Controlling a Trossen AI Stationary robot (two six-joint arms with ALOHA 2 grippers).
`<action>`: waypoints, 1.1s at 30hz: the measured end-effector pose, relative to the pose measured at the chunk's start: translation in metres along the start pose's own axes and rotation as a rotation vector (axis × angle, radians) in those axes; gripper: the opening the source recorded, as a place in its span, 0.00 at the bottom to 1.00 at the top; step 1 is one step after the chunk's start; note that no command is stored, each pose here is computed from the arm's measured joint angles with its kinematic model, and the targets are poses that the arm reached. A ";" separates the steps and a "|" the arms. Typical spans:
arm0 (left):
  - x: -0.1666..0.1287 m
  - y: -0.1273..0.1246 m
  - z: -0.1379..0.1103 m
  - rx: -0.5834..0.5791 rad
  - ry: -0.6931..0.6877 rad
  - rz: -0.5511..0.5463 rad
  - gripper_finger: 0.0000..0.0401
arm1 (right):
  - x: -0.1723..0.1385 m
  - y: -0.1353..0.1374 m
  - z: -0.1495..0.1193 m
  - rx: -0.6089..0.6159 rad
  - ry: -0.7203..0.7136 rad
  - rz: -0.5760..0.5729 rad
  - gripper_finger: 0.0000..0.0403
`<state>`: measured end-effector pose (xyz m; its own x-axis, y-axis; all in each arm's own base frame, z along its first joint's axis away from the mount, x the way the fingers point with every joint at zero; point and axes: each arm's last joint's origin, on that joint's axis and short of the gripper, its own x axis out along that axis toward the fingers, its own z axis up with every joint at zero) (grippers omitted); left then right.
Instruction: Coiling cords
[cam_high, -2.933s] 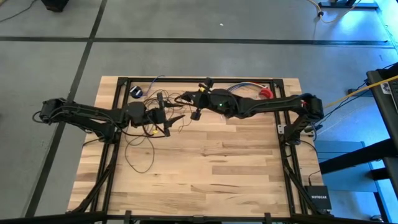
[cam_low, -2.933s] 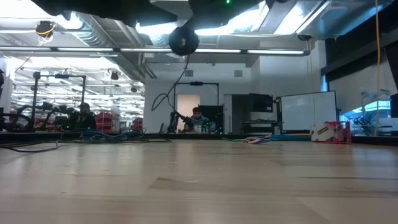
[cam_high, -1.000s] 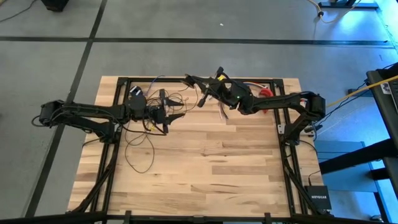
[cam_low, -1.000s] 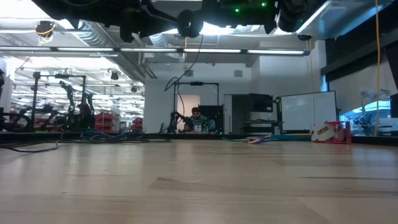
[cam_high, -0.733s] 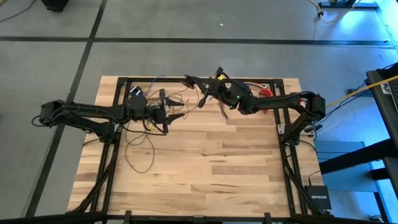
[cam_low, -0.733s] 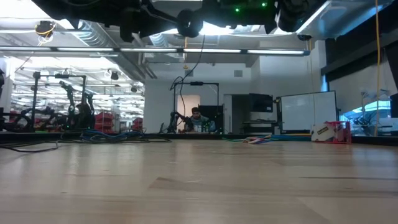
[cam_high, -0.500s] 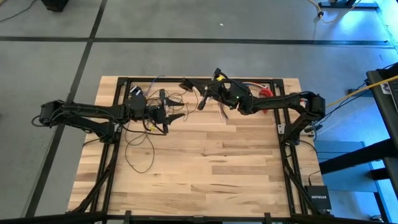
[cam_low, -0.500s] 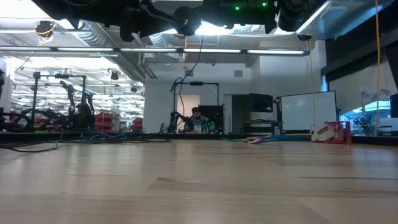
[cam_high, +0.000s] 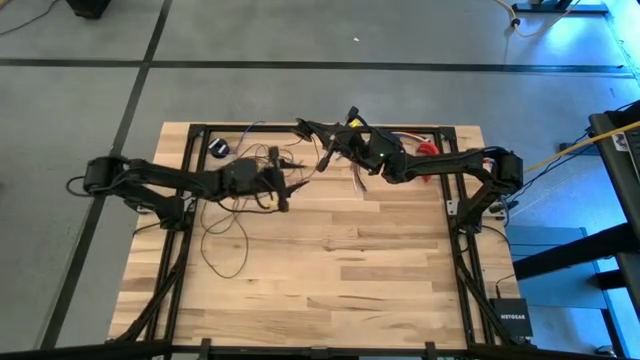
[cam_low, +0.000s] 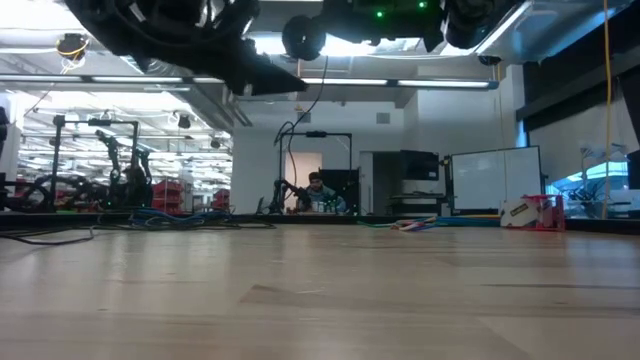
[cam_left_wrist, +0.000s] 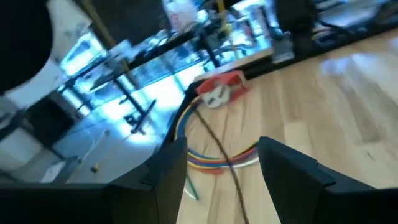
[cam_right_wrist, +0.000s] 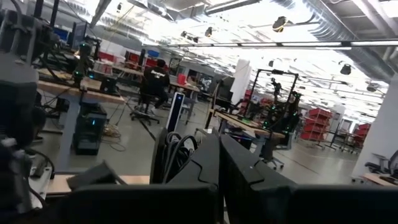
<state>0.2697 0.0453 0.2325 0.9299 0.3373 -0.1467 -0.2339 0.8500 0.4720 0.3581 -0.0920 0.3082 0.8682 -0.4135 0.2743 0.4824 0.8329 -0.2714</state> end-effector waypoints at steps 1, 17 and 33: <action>0.002 0.000 -0.001 -0.027 -0.003 0.015 0.47 | 0.000 0.000 0.000 0.000 0.000 -0.001 0.01; 0.027 0.006 -0.026 -0.213 0.011 0.088 0.39 | 0.000 0.000 0.000 -0.005 -0.001 -0.002 0.01; 0.020 0.022 -0.037 0.041 0.228 0.284 0.01 | -0.001 0.007 0.003 -0.028 -0.009 0.025 0.01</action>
<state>0.2728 0.0854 0.2082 0.7412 0.6431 -0.1925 -0.4578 0.6940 0.5557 0.3600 -0.0847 0.3084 0.8791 -0.3891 0.2754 0.4636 0.8324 -0.3036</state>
